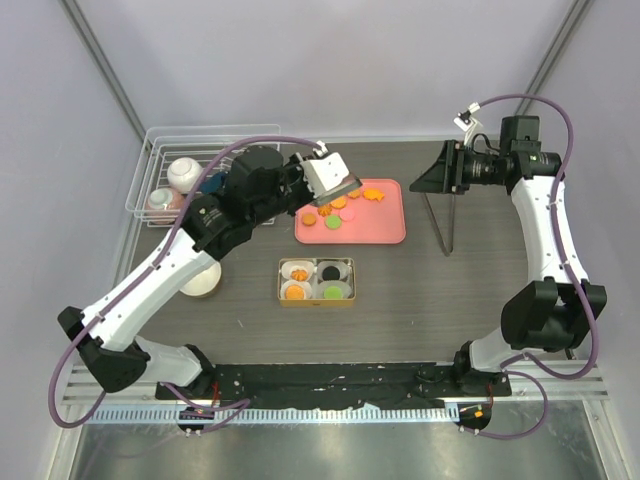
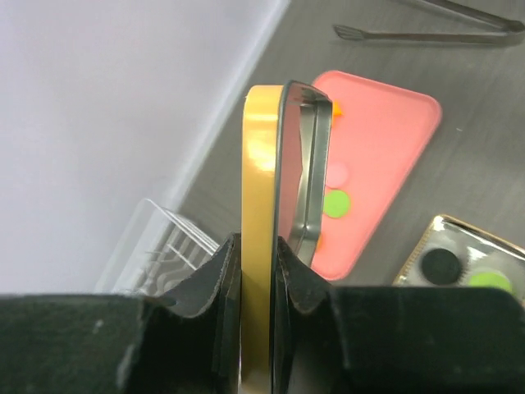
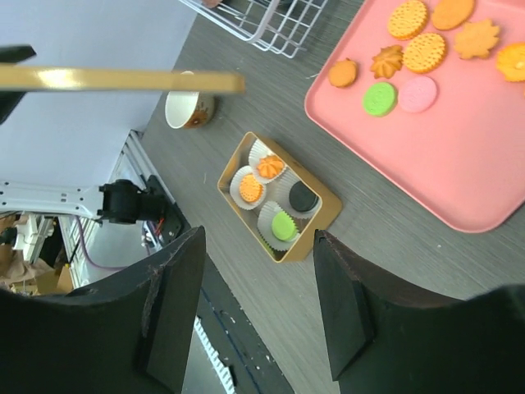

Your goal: Pack the cookies

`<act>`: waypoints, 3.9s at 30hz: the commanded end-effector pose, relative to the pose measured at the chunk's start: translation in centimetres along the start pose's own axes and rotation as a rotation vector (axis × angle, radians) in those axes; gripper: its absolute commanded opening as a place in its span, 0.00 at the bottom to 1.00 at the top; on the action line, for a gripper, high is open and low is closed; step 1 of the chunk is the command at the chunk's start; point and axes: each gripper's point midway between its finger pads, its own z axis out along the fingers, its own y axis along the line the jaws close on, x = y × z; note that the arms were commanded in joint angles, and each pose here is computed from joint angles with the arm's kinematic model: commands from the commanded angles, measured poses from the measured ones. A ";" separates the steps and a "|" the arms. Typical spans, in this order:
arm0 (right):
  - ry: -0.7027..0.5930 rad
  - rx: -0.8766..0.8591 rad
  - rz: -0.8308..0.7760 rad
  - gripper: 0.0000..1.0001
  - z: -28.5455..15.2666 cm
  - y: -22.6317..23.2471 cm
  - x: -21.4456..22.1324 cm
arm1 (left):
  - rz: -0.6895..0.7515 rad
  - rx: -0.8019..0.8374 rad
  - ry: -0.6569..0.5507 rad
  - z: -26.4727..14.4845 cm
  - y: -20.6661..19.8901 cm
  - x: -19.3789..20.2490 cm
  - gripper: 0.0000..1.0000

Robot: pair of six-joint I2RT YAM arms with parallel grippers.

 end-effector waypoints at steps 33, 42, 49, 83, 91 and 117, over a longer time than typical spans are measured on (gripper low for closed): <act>0.149 -0.302 0.056 0.64 0.6 0.4 1.9 | 0.942 -0.182 -0.649 -4.1 -7.7 -5.9 0.21; 0.201 -0.365 0.086 0.65 2.8 1.7 2.2 | 1.073 -0.186 -0.686 -2.9 -10.5 -2.8 0.19; 0.243 -0.378 0.117 0.66 3.8 1.6 3.3 | 1.186 -0.225 -0.712 -3.0 -11.6 -1.8 0.20; 0.396 -0.477 0.106 0.59 7.2 5.4 7.2 | 1.286 -0.269 -0.684 -2.5 -11.2 -0.3 0.27; 0.396 -0.488 0.083 0.40 6.9 6.3 7.5 | 1.291 -0.265 -0.651 -1.8 -10.6 0.4 0.27; 0.266 -0.456 0.054 0.01 4.5 5.6 3.6 | 1.242 -0.258 -0.445 -0.8 -9.9 6.3 0.41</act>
